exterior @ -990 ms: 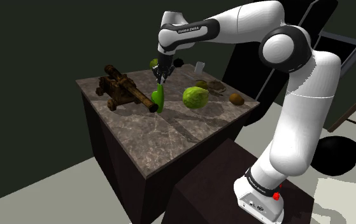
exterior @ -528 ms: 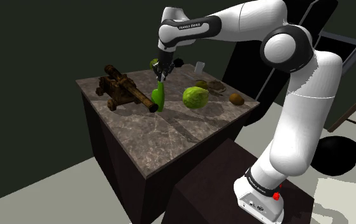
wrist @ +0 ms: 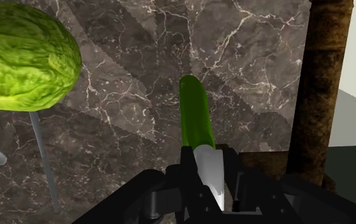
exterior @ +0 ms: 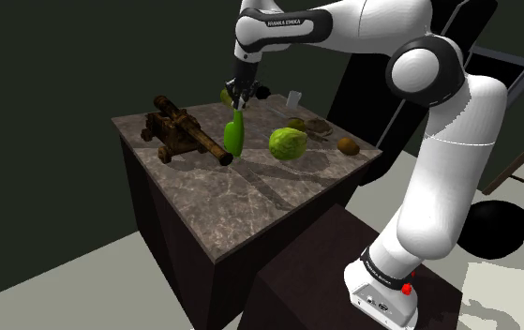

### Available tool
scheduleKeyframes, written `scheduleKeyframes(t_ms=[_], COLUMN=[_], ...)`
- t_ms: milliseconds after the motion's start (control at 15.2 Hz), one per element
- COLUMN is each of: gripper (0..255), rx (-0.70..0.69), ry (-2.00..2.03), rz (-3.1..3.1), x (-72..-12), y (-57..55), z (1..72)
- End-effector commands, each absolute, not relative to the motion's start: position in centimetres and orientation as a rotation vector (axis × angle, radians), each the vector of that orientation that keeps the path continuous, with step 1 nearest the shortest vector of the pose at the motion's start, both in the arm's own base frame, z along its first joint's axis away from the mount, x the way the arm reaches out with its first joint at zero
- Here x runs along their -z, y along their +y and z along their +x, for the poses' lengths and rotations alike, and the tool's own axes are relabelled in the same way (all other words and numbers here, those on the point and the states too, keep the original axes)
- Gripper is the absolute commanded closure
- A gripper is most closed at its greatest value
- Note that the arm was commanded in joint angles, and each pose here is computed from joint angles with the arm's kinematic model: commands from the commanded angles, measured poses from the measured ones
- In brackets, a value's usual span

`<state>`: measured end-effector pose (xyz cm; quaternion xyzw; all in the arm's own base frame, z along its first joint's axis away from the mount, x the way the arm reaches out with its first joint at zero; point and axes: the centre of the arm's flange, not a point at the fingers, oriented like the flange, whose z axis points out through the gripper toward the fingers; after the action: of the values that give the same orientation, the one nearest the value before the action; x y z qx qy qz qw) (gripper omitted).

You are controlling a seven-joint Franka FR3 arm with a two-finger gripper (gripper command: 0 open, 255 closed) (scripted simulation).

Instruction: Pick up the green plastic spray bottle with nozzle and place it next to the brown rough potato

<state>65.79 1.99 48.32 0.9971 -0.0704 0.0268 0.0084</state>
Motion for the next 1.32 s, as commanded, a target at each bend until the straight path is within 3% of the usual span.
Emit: scheduleKeyframes(t_ms=[0, 1254], gripper=[255, 255], rx=[-0.083, -0.083], ry=[-0.220, -0.220], rz=[3.116, 3.116], x=[-49.3, -58.1], y=[2.0, -0.5], z=[65.8, 64.8])
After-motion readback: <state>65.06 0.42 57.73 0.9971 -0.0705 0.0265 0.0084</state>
